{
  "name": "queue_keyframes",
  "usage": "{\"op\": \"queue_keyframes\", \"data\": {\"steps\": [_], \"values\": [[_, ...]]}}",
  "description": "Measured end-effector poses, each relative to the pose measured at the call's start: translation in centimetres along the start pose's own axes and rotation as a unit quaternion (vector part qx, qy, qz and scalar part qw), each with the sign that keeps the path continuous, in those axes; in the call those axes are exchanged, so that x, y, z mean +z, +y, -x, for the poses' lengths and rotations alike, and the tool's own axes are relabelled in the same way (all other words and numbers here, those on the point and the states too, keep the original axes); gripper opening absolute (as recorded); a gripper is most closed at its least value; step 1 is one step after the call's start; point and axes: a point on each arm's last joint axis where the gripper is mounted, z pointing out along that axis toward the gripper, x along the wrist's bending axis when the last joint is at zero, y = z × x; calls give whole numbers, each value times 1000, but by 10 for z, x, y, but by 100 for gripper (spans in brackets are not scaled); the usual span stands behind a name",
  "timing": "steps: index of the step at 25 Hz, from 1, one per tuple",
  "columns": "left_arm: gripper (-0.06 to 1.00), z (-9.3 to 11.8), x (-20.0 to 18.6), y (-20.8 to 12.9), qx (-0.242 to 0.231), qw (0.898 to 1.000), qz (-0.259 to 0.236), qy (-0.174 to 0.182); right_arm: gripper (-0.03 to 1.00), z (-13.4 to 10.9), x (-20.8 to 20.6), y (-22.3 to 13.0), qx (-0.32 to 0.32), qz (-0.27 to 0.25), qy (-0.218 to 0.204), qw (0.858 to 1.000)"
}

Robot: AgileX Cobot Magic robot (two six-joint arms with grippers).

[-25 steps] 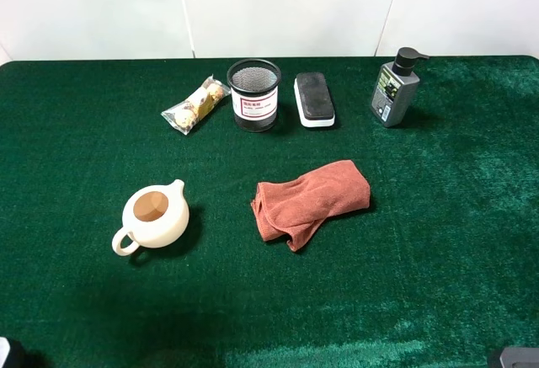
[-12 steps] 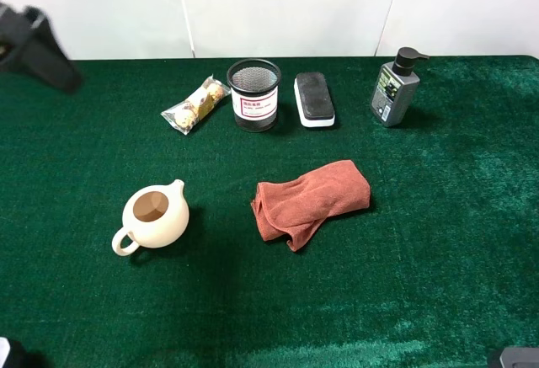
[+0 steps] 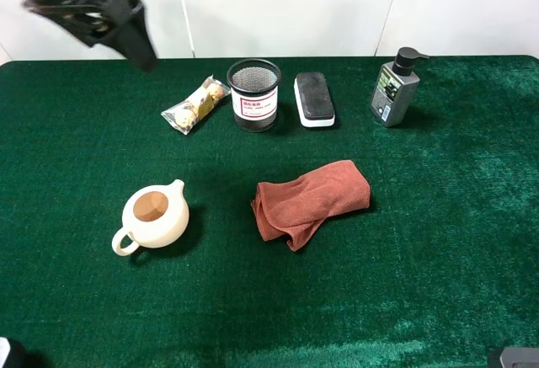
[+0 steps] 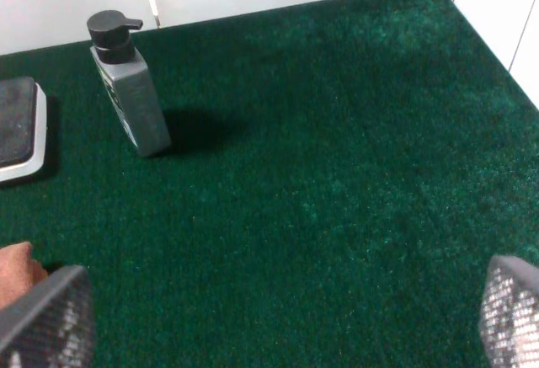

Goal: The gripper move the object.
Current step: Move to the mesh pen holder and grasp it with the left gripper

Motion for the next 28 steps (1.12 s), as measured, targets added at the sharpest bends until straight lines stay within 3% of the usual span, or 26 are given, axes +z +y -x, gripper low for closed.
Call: {"op": "queue_keyframes", "data": {"steps": [11, 28], "values": [[99, 28, 47, 66, 105, 994, -13, -25, 70, 0, 0, 0, 0, 0, 0, 1000], [99, 63, 127, 117, 223, 972, -46, -53, 70, 0, 0, 0, 0, 1, 0, 1000]]}}
